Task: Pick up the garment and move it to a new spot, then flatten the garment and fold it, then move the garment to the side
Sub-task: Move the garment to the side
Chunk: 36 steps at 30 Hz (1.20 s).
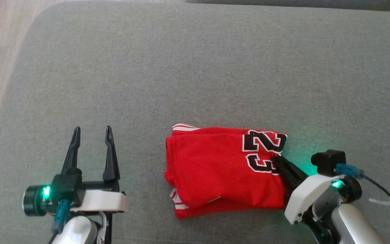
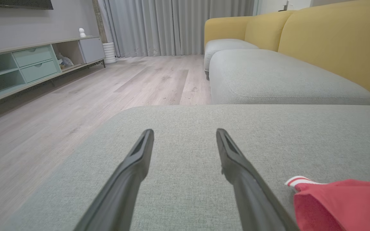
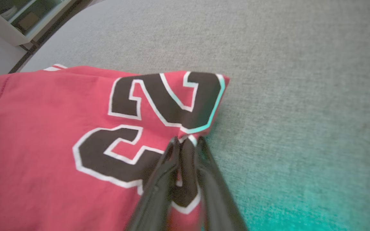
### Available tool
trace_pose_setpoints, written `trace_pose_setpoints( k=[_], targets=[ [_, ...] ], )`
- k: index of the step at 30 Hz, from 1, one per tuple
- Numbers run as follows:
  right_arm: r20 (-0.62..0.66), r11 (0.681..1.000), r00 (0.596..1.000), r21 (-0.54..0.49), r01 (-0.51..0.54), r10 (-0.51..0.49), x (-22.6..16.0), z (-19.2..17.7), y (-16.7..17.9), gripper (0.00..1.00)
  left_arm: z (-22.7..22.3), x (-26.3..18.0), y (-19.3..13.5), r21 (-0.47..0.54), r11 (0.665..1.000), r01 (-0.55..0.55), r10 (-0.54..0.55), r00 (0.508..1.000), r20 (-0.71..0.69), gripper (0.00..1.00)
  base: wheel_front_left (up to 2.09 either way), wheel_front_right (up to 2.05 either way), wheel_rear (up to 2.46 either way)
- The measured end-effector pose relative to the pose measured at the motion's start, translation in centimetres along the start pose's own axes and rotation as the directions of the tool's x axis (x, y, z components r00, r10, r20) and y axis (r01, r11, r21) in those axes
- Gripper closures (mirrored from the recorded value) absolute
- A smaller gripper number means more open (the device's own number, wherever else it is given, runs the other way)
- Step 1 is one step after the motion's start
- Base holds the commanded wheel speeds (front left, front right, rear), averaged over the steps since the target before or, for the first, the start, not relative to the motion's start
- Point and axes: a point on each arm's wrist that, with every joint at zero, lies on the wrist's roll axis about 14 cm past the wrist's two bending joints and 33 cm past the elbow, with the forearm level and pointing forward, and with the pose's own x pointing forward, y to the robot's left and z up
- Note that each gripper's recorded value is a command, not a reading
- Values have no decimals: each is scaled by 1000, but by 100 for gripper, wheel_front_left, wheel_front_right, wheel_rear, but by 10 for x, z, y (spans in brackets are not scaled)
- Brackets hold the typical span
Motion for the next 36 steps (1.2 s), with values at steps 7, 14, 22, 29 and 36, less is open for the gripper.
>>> trace_pose_setpoints(
  k=[7, 14, 22, 29, 36],
  targets=[
    [83, 997, 995, -35, 62, -58, -20, 18, -21, 100, 3, 9, -19, -5, 998, 55, -55, 998, 18, 0, 0, 0, 0],
    [154, 963, 956, -62, 260, -249, -76, 32, -83, 100, 3, 25, -72, -19, 979, 202, -202, 979, 25, 0, 0, 0, 0],
    [229, 887, 871, -57, 458, -435, -139, 59, -145, 100, 7, 38, -142, -28, 922, 387, -386, 922, 40, 0, 0, 0, 0],
    [260, 783, 775, -97, 614, -575, -174, 98, -221, 100, 10, 57, -182, -48, 877, 479, -475, 877, 69, 0, 0, 0, 0],
    [263, 655, 649, -77, 751, -714, -201, 129, -302, 100, -16, 68, -180, -81, 884, 459, -460, 888, 18, 0, 0, 0, 0]
  ],
)
